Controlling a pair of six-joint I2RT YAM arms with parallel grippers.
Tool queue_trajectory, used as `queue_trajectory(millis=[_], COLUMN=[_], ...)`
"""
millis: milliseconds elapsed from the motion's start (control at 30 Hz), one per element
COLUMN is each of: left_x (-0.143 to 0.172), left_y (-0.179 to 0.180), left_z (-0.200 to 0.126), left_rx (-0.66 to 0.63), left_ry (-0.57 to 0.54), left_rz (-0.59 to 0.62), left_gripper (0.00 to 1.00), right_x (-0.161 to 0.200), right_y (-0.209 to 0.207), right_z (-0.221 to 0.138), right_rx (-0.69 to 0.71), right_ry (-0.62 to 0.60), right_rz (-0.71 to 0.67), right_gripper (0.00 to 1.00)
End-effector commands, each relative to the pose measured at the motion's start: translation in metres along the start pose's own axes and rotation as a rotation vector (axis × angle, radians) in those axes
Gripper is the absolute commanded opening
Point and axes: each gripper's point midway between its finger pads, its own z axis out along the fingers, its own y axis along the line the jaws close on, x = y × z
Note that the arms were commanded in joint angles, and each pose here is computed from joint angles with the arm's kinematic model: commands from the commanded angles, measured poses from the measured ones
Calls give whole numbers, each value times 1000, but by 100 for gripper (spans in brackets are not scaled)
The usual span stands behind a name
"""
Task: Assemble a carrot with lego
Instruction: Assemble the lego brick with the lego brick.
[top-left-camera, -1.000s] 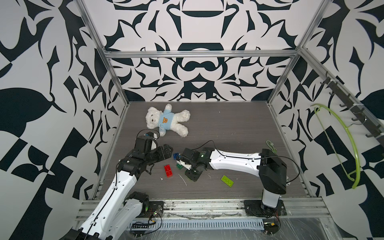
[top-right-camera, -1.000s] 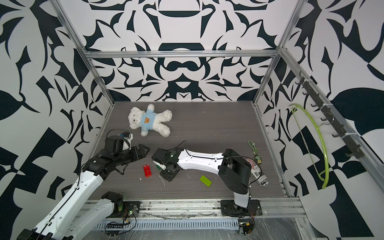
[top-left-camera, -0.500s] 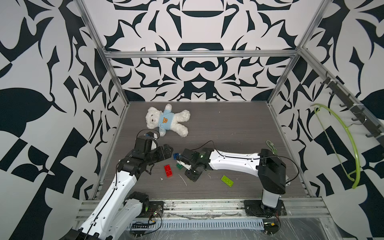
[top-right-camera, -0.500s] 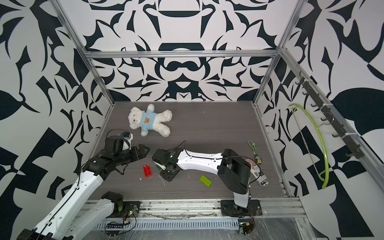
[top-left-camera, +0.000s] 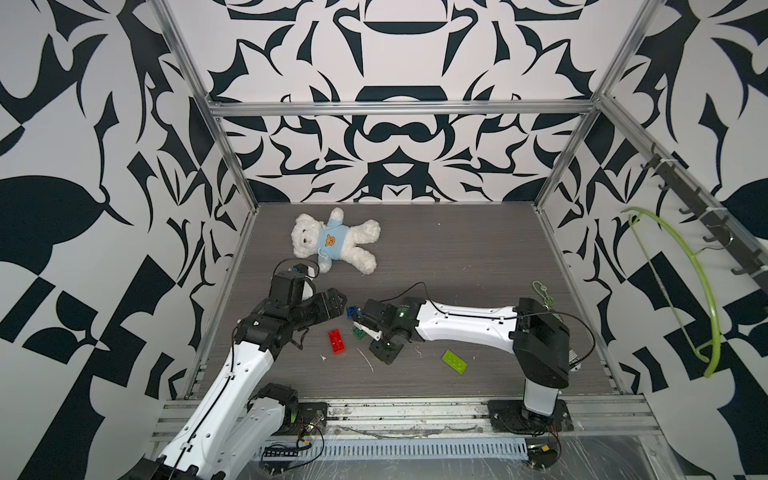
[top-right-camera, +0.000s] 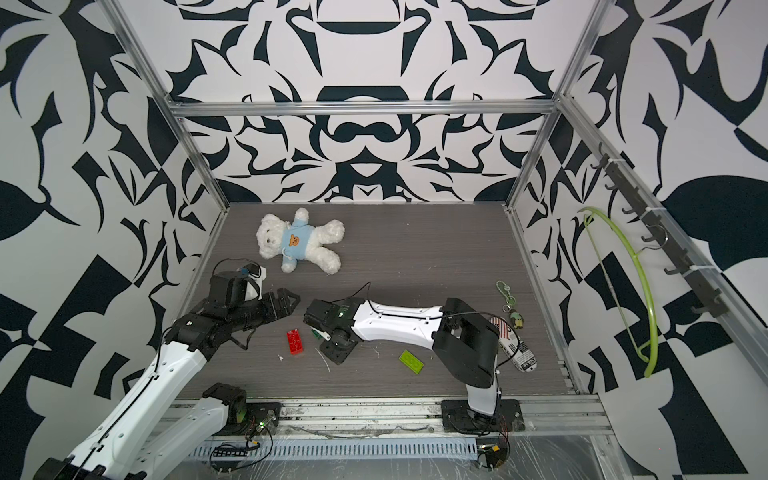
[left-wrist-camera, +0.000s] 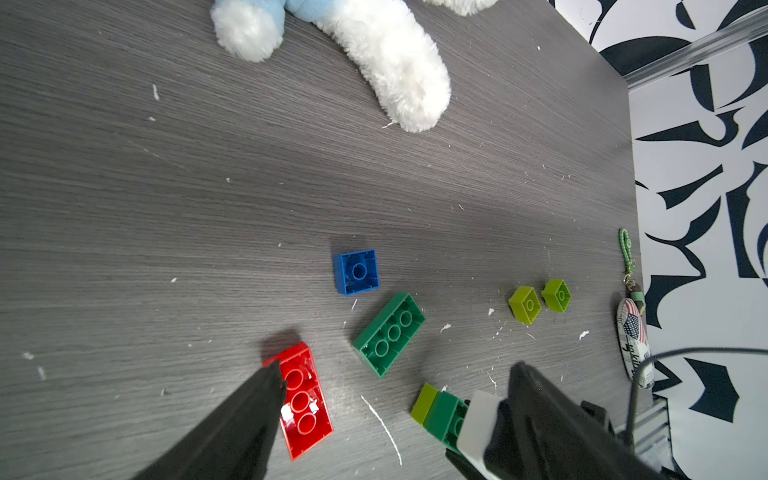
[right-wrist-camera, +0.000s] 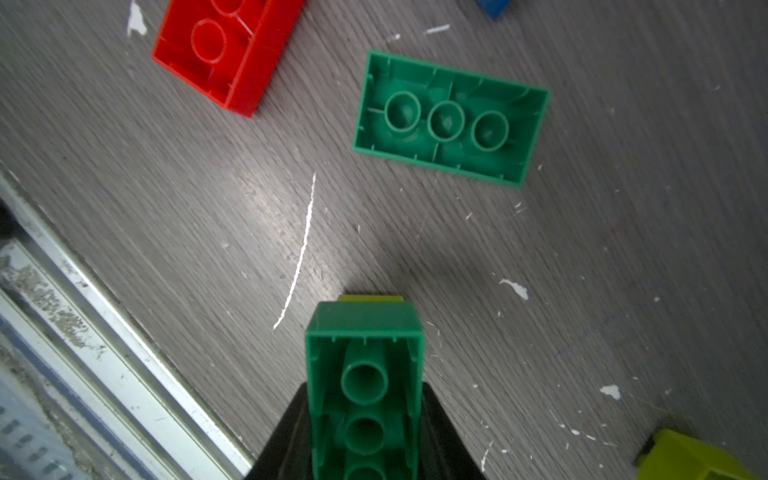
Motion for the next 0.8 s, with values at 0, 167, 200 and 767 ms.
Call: queue_trajectory(millis=[0,167,200,767], left_x=[0,0,0,-3], left_y=[-1,-1,-1,1], left_z=[-1,-2,-2,-7], left_rx=[12,11,10,-11], left_ry=[-5,-6,-6,-29], left_rz=[14,14,14,17], left_gripper=[92,92,92,92], right_x=[-3,3,5,34], right_y=[-1,0,1,4], right_z=[-1,6,8,41], right_rx=[19,40,40,19], right_ry=[-6,26,33,126], right_rz=[7,6,6,15], right_gripper=[27,27,26,23])
